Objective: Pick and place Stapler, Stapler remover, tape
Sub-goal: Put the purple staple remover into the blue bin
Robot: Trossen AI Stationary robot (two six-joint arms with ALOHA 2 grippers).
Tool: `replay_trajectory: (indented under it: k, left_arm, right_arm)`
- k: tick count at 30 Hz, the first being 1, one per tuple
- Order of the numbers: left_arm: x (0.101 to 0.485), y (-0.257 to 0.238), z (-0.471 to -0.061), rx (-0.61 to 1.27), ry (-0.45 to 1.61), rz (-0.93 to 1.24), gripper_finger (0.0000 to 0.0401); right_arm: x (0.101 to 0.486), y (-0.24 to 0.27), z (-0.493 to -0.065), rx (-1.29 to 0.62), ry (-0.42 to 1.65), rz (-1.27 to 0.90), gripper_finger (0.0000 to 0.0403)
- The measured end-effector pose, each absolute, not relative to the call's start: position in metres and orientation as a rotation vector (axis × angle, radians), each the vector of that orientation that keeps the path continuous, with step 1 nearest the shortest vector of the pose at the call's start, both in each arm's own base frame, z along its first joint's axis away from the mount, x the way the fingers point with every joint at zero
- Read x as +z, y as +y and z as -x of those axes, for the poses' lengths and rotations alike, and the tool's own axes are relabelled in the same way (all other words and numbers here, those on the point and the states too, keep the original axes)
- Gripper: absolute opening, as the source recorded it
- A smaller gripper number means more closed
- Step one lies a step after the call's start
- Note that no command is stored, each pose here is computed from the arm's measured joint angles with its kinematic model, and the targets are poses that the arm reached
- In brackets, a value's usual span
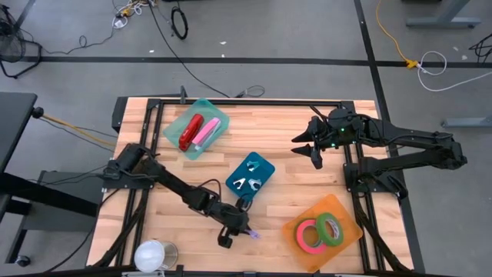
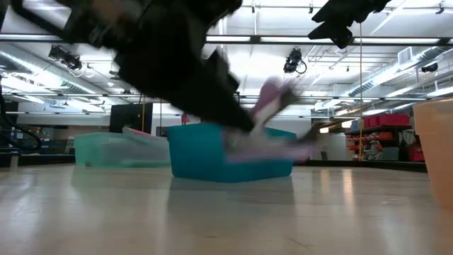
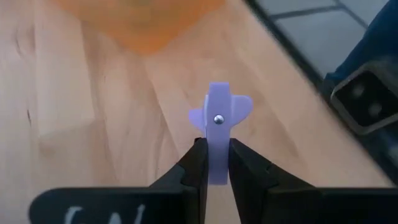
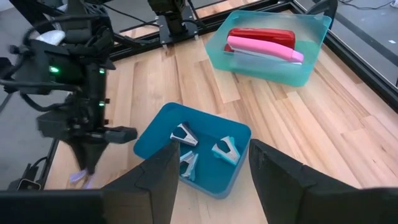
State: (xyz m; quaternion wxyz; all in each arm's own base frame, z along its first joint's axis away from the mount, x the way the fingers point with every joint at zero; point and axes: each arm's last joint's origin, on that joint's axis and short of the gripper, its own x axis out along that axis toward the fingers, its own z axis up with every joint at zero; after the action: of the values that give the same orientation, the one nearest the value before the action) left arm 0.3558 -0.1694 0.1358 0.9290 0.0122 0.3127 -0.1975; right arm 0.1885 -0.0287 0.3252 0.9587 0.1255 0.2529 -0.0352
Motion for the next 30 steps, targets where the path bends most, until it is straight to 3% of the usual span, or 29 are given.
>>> replay_trajectory:
  k: [17, 30]
  left_arm:
    - [0.212, -0.137, -0.402, -0.312, 0.843, -0.121, 0.0057]
    - [0.264, -0.082, -0.417, -0.032, 0.947, -0.175, 0.0057]
  right_arm:
    - [0.325, -0.029, -0.188, -0.068, 0.513, -0.252, 0.0192]
    - [0.325, -0.029, -0.188, -0.067, 0.514, -0.251, 0.0192]
